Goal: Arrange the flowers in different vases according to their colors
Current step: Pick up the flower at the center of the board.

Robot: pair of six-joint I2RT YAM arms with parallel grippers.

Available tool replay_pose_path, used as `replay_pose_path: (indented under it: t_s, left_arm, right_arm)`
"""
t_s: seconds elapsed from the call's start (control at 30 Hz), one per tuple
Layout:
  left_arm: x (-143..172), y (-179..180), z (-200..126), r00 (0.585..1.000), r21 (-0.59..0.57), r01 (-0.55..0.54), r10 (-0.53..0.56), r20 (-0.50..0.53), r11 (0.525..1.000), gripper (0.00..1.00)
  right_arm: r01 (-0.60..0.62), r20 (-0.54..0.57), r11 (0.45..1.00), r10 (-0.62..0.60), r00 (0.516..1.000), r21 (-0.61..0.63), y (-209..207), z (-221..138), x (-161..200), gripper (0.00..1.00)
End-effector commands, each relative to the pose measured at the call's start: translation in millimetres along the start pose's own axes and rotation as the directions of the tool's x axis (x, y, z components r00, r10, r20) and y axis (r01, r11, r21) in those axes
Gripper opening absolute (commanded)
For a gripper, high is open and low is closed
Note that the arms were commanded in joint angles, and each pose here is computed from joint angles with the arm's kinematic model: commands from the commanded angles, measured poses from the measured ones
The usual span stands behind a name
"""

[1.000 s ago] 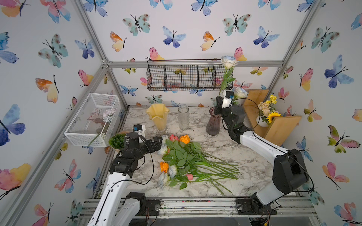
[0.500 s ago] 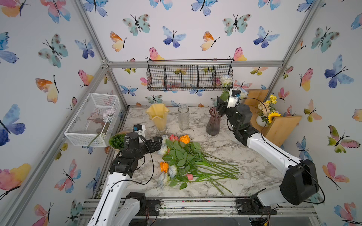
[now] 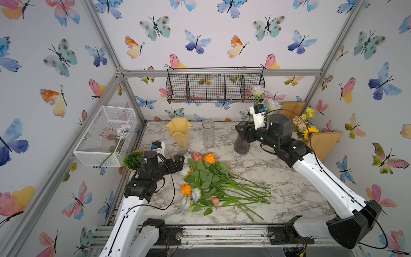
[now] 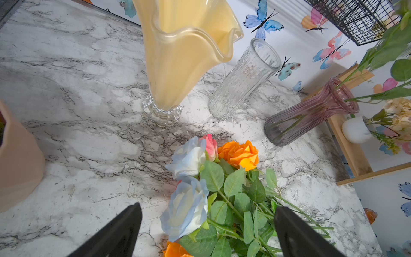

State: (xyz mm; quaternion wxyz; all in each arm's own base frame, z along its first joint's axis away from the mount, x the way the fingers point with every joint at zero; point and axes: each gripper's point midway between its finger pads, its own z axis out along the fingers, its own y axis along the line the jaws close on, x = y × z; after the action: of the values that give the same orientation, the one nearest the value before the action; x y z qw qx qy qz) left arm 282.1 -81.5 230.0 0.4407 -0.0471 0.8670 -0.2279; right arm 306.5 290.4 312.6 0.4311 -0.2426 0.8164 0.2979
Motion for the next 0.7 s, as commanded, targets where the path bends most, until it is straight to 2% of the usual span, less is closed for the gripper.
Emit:
replay_pose_path:
  t_s: [0.0, 0.13, 0.3, 0.37, 0.53, 0.67]
  left_arm:
    - [1.8, -4.9, -0.7, 1.000, 0.025, -0.016, 0.016, -0.003, 1.000, 0.99]
    - [1.7, -4.5, -0.9, 1.000, 0.022, -0.017, 0.017, -0.002, 1.000, 0.99]
    - [2.5, -3.8, 0.0, 1.000, 0.020, -0.016, 0.016, -0.005, 1.000, 0.99]
    - [2.1, -3.6, -0.4, 1.000, 0.018, -0.016, 0.017, -0.003, 1.000, 0.99]
    - [3.1, -3.0, 1.1, 1.000, 0.017, -0.014, 0.014, -0.009, 1.000, 0.99]
    - [2.4, -3.5, 0.5, 1.000, 0.019, -0.015, 0.015, -0.006, 1.000, 0.99]
  right_arm:
    - [-0.063, -0.291, 0.998, 0.052, 0.955, -0.027, 14.5, 8.5, 91.9, 0.63]
    - [-0.090, -0.415, 0.996, 0.071, 0.907, -0.026, 16.5, 19.3, 143.3, 0.61]
    - [-0.075, -0.555, 0.997, 0.072, 0.829, 0.018, 7.6, 33.0, 207.6, 0.53]
    - [-0.077, -0.576, 0.997, 0.071, 0.814, 0.015, 8.9, 36.1, 221.8, 0.48]
    - [-0.068, -0.622, 0.998, 0.060, 0.781, 0.011, 15.8, 39.7, 250.0, 0.46]
    - [-0.058, -0.658, 0.998, 0.049, 0.751, 0.008, 18.9, 40.6, 267.9, 0.39]
